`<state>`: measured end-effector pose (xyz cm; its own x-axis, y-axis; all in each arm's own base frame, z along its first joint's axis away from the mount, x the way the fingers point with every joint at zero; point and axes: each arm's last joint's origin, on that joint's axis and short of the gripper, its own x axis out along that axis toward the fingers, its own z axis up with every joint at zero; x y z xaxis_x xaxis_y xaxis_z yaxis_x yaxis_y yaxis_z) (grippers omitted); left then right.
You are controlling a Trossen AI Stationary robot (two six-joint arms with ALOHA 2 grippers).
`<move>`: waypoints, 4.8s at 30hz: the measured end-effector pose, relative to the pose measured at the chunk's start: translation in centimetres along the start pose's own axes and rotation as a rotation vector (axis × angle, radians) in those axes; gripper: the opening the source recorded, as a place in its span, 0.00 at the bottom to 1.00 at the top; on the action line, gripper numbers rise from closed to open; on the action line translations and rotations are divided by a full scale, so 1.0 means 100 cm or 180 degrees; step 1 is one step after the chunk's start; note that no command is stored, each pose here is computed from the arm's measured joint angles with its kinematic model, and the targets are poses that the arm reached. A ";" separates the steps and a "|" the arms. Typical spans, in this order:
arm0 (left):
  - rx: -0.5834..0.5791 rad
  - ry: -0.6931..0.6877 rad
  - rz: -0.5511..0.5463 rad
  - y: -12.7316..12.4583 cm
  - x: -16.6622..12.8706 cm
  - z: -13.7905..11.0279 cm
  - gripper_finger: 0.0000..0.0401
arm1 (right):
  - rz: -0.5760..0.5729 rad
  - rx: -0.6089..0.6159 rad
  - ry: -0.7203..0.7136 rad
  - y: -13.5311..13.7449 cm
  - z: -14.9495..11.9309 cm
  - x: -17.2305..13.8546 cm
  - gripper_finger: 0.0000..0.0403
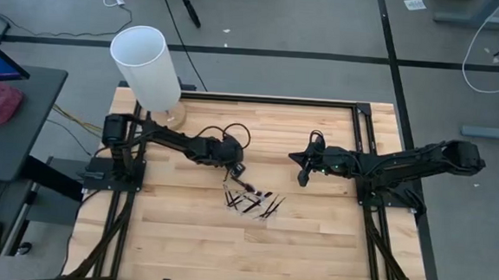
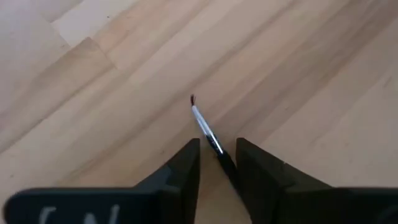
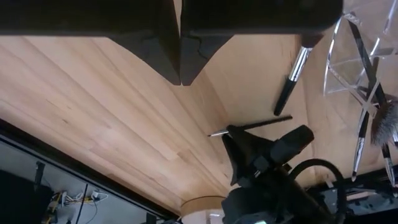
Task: Put items in baskets/containers
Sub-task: Put the black liner brush into the transparent organizer
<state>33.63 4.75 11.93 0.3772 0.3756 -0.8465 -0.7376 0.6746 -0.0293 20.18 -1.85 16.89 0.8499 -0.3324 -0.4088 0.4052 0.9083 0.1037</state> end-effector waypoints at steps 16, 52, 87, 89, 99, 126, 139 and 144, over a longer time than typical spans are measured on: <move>-0.0108 -0.0784 -0.0253 0.018 0.011 -0.061 0.17 | 0.0010 -0.0005 -0.0030 0.000 0.001 0.000 0.01; 0.0537 -0.1234 -0.0346 0.029 0.020 -0.077 0.04 | 0.0401 0.0054 -0.0082 0.005 0.005 0.000 0.01; 0.0618 -0.3213 -0.1551 0.033 -0.132 0.000 0.03 | 0.0515 0.0210 -0.0700 0.008 0.024 -0.003 0.01; 0.0632 -0.3332 -0.1756 0.029 -0.137 -0.001 0.03 | 0.0582 0.0217 -0.0774 0.009 0.026 -0.004 0.04; 0.0685 -0.3602 -0.2083 0.012 -0.143 -0.009 0.03 | 0.0992 0.0198 -0.1191 0.023 0.030 0.010 0.23; 0.0848 -0.3541 -0.2311 -0.017 -0.121 -0.002 0.03 | 0.1213 -0.0279 -0.1877 0.068 0.081 0.048 0.21; 0.0786 -0.3480 -0.2319 -0.016 -0.119 -0.002 0.12 | 0.1248 -0.0339 -0.1777 0.068 0.079 0.048 0.03; 0.0845 -0.3346 -0.2271 -0.017 -0.116 -0.004 0.27 | 0.1076 -0.0404 -0.1532 0.063 0.085 0.036 0.01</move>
<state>30.29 -0.94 21.56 0.9837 0.1174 0.1360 -0.1057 0.9903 -0.0902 28.61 0.56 23.77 0.9937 -0.0705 0.0875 0.0677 0.9971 0.0351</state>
